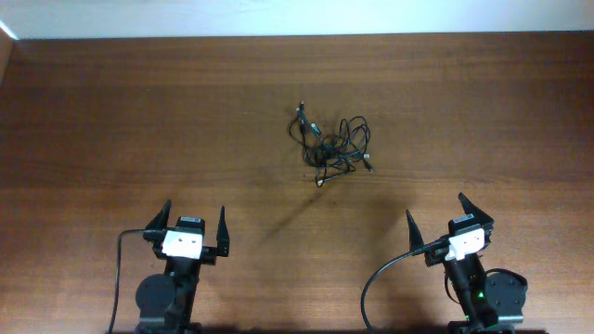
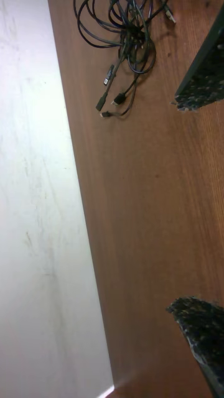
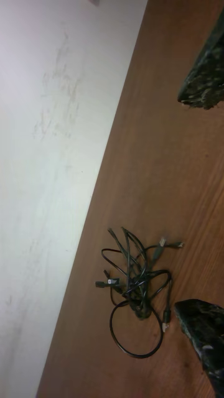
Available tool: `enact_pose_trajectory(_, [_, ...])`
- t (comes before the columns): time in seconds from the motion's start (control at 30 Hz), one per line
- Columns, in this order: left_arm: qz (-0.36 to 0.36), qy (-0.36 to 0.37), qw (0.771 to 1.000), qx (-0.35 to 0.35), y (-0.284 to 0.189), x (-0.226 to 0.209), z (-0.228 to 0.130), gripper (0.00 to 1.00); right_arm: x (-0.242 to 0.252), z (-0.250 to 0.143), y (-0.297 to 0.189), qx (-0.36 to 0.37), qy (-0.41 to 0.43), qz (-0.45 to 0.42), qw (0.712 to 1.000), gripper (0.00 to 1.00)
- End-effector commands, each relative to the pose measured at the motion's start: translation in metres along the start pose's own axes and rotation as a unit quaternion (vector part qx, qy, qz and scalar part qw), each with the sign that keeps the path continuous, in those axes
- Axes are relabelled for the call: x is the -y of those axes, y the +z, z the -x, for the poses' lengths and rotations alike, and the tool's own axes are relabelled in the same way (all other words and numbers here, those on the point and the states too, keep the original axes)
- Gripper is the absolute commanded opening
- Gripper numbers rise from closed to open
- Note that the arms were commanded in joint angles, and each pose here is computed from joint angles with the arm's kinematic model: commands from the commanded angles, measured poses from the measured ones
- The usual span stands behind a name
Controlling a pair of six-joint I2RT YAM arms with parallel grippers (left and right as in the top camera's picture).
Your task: Untangle cables
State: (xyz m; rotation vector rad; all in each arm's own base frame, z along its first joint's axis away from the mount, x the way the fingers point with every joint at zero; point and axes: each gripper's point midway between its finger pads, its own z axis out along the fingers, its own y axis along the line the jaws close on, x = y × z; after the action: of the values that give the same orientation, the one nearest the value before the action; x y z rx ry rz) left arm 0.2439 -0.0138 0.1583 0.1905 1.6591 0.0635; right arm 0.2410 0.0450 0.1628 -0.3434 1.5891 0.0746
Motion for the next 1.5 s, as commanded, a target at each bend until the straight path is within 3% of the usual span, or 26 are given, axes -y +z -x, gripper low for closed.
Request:
enact_pose_trajectory(0.0, [-0.004,0.007,1.0,0.002,-0.0001,0.0018,-0.0008,0.99,-0.0003,-0.0021,-0.0001,-0.002,0.006,0.001,1.0,0.99])
enact_pose_trajectory(1.47, [-0.004,0.007,1.0,0.002,-0.0001,0.0019,-0.0006,0.99,0.0047,-0.0032,-0.0002,-0.005,0.006,-0.014,1.0,0.99])
